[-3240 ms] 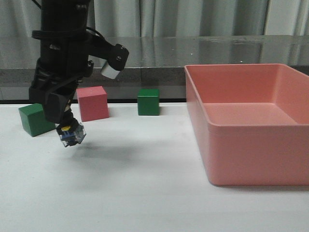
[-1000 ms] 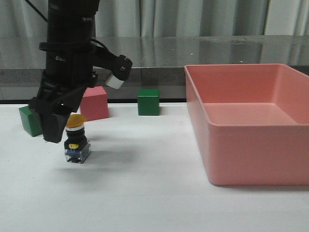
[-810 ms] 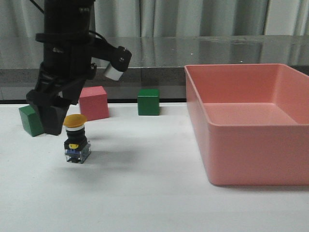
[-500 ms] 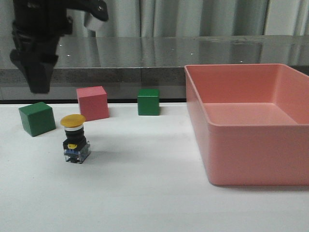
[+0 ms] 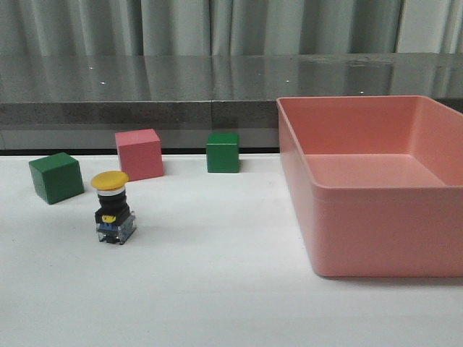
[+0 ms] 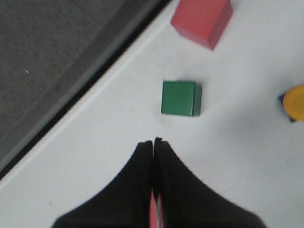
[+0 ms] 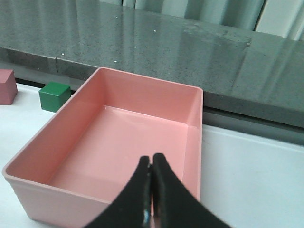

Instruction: Place and stand button with both arms

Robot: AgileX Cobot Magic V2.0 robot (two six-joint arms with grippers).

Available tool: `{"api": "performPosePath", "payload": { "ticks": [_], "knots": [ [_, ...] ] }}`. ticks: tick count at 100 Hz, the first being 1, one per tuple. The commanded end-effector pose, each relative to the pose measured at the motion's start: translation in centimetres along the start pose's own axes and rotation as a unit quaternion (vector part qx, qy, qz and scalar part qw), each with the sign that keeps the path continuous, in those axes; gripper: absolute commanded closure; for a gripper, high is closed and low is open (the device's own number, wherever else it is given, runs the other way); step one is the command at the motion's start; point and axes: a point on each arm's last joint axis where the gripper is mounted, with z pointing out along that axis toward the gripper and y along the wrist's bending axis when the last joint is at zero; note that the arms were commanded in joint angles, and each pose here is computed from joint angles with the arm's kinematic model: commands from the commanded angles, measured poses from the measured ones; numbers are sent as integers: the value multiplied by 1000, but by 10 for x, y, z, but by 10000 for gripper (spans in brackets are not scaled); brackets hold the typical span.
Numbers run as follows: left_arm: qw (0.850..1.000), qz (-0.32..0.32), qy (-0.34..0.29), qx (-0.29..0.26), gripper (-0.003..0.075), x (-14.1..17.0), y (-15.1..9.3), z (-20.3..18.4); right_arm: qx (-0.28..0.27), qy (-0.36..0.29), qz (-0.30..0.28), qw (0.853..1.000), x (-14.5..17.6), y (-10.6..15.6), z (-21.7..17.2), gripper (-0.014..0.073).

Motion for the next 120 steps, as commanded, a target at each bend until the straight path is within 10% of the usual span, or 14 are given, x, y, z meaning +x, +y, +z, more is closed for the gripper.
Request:
{"api": "performPosePath", "payload": {
  "ticks": [1, 51, 120],
  "knots": [
    [992, -35, -114, -26, 739, -4, 5, -42, 14, -41, 4, 999, -14, -3, -2, 704],
    [923, -125, -362, -42, 739, 122, -66, -98, 14, -41, 4, 999, -14, -3, -2, 704],
    [920, -127, -367, -44, 739, 194, -106, -82, 14, -41, 4, 999, -14, -3, -2, 704]
  ]
}}
